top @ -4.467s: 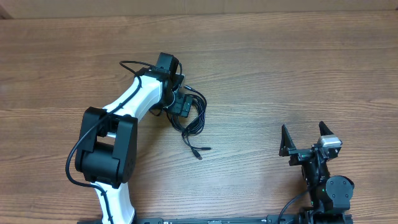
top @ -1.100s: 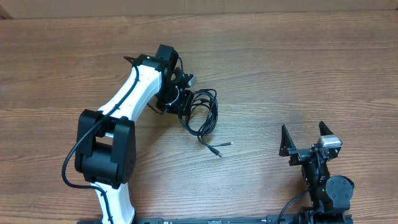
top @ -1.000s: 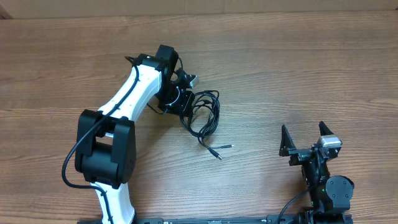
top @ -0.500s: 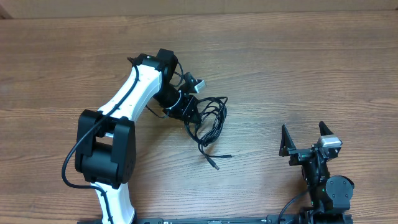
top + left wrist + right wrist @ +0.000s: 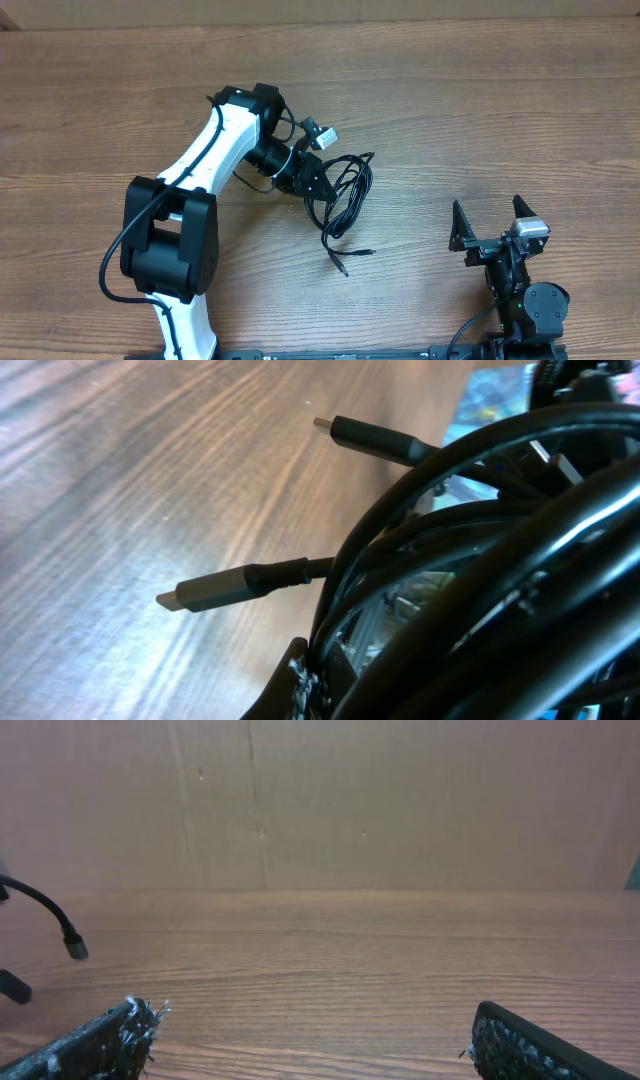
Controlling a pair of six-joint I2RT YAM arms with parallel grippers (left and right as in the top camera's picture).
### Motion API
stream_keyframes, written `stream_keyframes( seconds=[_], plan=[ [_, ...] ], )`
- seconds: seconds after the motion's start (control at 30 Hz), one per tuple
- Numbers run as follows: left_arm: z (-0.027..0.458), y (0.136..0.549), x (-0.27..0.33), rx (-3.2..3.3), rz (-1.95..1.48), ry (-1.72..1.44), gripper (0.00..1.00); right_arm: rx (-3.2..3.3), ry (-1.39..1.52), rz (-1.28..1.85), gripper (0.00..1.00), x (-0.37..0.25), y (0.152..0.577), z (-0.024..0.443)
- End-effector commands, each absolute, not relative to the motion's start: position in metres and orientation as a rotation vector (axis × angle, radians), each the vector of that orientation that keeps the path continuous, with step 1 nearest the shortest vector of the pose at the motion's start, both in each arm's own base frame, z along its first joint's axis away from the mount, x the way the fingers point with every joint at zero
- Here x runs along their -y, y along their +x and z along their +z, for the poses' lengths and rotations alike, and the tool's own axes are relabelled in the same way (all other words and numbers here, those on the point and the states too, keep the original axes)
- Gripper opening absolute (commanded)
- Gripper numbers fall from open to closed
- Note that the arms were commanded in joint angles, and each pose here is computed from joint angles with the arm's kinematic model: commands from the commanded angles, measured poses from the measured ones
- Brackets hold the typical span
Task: Untangle cables
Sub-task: 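Lift the cable bundle with the left gripper and raise it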
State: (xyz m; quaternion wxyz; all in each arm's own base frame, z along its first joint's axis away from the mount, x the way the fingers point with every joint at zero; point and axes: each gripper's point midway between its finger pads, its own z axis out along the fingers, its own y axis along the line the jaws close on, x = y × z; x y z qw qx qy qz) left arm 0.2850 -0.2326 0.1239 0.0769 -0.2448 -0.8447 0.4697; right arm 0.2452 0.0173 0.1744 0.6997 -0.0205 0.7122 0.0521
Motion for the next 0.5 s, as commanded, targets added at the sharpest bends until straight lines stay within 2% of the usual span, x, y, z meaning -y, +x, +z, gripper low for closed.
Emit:
stream_keyframes(
  seconds=[0.0,0.27,0.47],
  plan=[
    [0.141,0.288,0.243,2.472,1.554,-0.744,0.04,-1.588,-0.041,0.118,1.00,-0.017,0.246,0.171],
    [0.156,0.279,0.247,2.393,1.675,-0.808,0.04,-1.586,-0.041,0.118,1.00,-0.017,0.246,0.172],
    [0.157,0.276,0.246,2.383,1.679,-0.832,0.04,-1.507,0.023,0.202,1.00,-0.018,0.245,0.192]
  ],
)
